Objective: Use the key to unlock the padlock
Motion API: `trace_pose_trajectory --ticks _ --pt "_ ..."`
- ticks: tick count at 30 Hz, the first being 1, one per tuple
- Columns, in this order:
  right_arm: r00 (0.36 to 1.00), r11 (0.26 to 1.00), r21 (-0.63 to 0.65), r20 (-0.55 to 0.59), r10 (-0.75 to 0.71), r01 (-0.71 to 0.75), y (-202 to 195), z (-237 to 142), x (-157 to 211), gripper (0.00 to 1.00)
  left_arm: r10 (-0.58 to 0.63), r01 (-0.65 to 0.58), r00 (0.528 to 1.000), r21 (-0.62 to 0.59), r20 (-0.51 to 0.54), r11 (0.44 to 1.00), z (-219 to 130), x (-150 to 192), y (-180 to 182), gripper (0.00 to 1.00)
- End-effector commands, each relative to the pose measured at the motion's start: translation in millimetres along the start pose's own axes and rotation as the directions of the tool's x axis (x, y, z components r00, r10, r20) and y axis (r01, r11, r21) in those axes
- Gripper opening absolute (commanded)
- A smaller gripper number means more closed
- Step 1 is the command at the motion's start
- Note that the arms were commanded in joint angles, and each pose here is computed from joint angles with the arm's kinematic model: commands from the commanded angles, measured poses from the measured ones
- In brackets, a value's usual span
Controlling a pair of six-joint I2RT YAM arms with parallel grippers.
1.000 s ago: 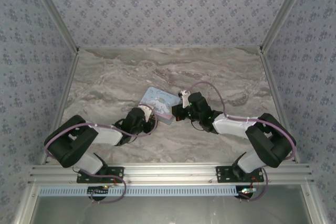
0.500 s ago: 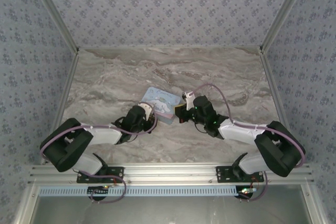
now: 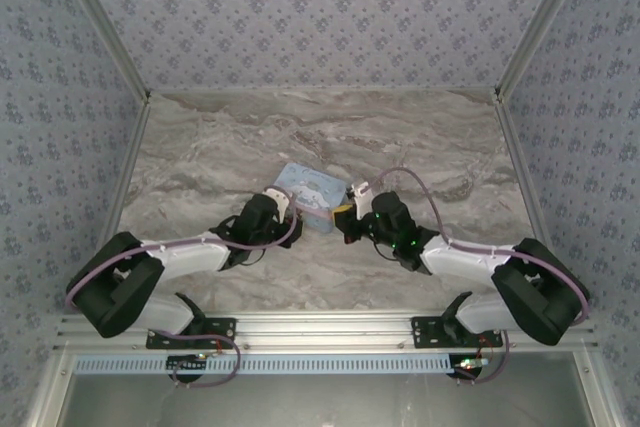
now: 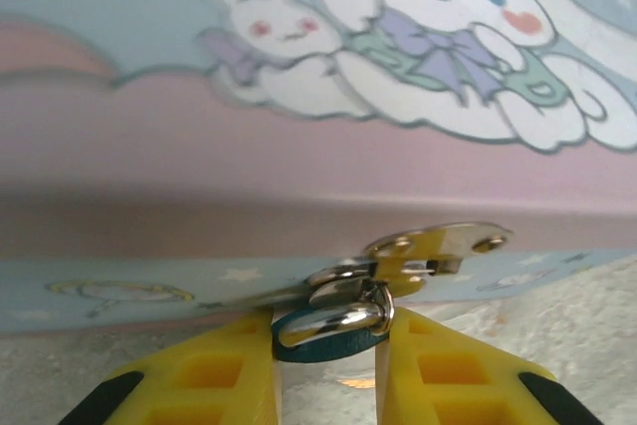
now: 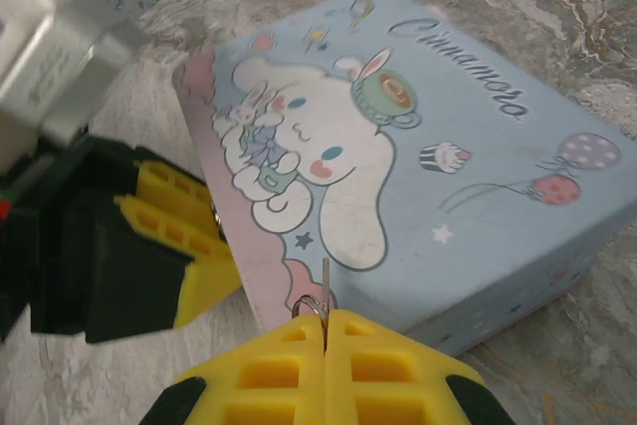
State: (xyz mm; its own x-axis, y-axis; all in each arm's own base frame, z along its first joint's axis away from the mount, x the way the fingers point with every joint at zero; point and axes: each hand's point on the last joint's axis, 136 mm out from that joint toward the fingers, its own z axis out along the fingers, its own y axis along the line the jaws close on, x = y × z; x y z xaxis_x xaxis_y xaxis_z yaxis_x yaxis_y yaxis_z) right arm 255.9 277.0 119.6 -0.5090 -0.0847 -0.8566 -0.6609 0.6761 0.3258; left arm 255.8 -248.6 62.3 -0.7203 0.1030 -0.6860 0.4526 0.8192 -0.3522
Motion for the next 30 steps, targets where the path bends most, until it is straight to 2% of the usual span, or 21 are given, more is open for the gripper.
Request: trace_pose_trajectory --ticks 1,13,21,30 --pt "0.996 0.996 -0.035 0.035 -0.083 0.084 8.1 -6.9 3.0 0.00 -0.080 0.078 0.997 0.089 0.017 0.993 -8.2 -22.1 -24.6 0.20" --pt "0.983 0.981 -0.068 0.028 -0.180 0.182 13.6 -13.5 27.3 0.00 -0.246 0.243 0.969 0.149 0.002 0.958 -12.3 -34.2 -38.8 0.18" --pt "0.985 0.984 -0.045 0.036 -0.171 0.173 11.0 -15.0 21.6 0.00 -0.230 0.229 0.973 0.096 -0.008 0.969 -1.5 -25.9 -28.0 0.18" --pt "0.989 0.990 -0.027 0.068 -0.134 0.136 11.1 -22.1 -2.7 0.00 -0.215 0.215 0.977 0.043 -0.008 0.976 11.4 -13.3 -11.2 0.18"
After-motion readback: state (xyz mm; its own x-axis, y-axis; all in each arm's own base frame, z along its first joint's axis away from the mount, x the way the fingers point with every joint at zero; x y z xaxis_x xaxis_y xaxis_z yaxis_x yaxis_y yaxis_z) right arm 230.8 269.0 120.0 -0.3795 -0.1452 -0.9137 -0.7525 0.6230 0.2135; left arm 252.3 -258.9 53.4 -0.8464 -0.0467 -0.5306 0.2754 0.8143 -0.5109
